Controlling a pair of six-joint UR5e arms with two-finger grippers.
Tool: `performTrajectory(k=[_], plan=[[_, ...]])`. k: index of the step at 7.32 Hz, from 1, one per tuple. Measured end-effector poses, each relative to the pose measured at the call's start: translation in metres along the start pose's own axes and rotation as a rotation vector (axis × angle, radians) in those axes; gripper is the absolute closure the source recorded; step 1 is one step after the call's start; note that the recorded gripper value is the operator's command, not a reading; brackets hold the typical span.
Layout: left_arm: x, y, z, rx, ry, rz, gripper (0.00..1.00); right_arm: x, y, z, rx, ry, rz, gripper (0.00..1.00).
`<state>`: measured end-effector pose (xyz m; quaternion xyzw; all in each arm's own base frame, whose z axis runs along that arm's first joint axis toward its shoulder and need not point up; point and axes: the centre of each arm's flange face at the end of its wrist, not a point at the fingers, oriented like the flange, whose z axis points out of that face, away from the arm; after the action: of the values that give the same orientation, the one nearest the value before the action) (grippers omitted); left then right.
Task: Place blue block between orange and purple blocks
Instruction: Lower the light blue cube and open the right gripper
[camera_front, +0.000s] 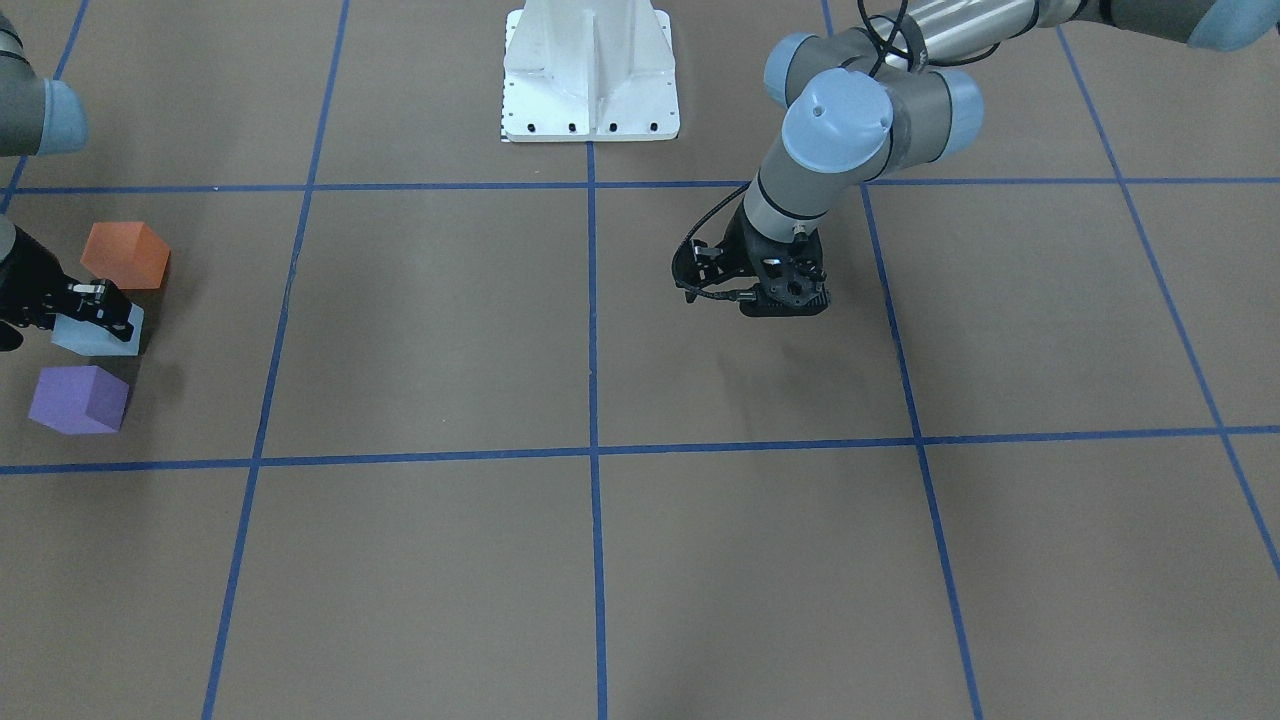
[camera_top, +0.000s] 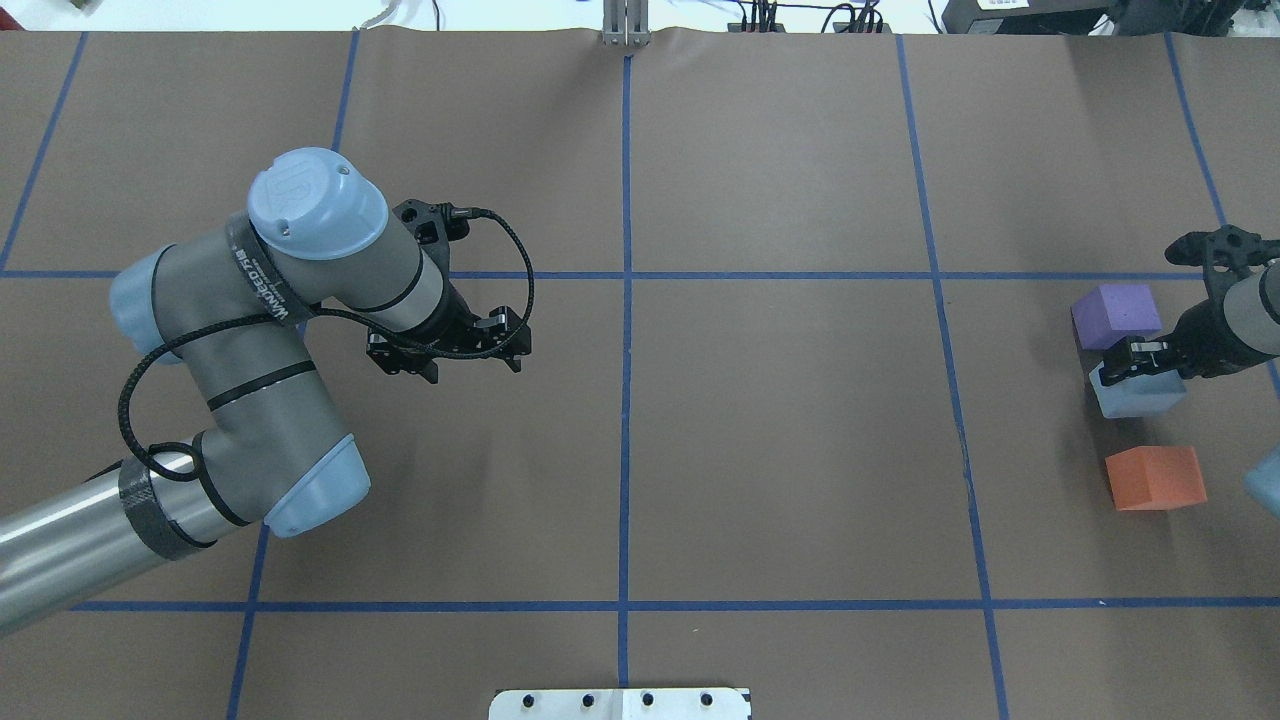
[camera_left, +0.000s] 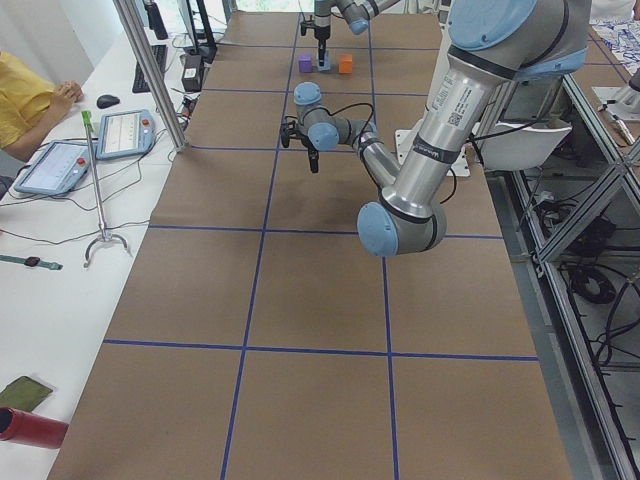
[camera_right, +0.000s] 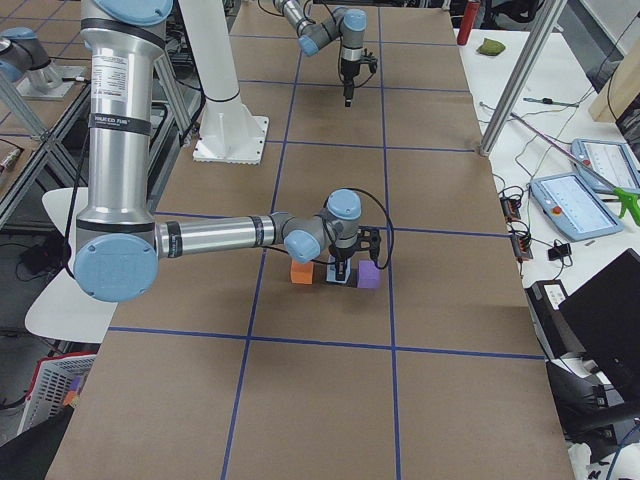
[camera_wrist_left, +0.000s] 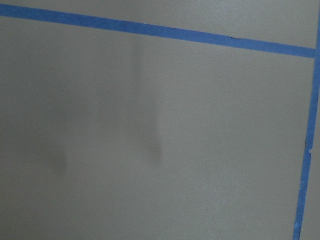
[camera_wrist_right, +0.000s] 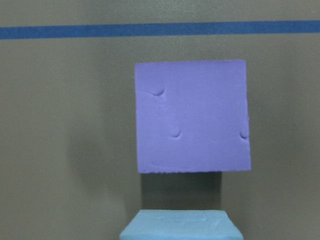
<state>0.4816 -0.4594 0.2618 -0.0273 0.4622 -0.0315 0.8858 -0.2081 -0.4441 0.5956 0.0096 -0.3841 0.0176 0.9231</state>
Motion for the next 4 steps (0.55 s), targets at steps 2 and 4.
performTrajectory(k=[2,4], plan=[[0.0003,0.0006,0.0003,-0.001,0.0,0.0,0.0,-0.0012,0.0001,0.0013,-0.002,0.0,0.006,0.64],[0.0019,0.0004,-0.0001,0.0,0.002,0.001,0.0,-0.0025,0.0008,0.0026,-0.004,0.001,0.006,0.2]])
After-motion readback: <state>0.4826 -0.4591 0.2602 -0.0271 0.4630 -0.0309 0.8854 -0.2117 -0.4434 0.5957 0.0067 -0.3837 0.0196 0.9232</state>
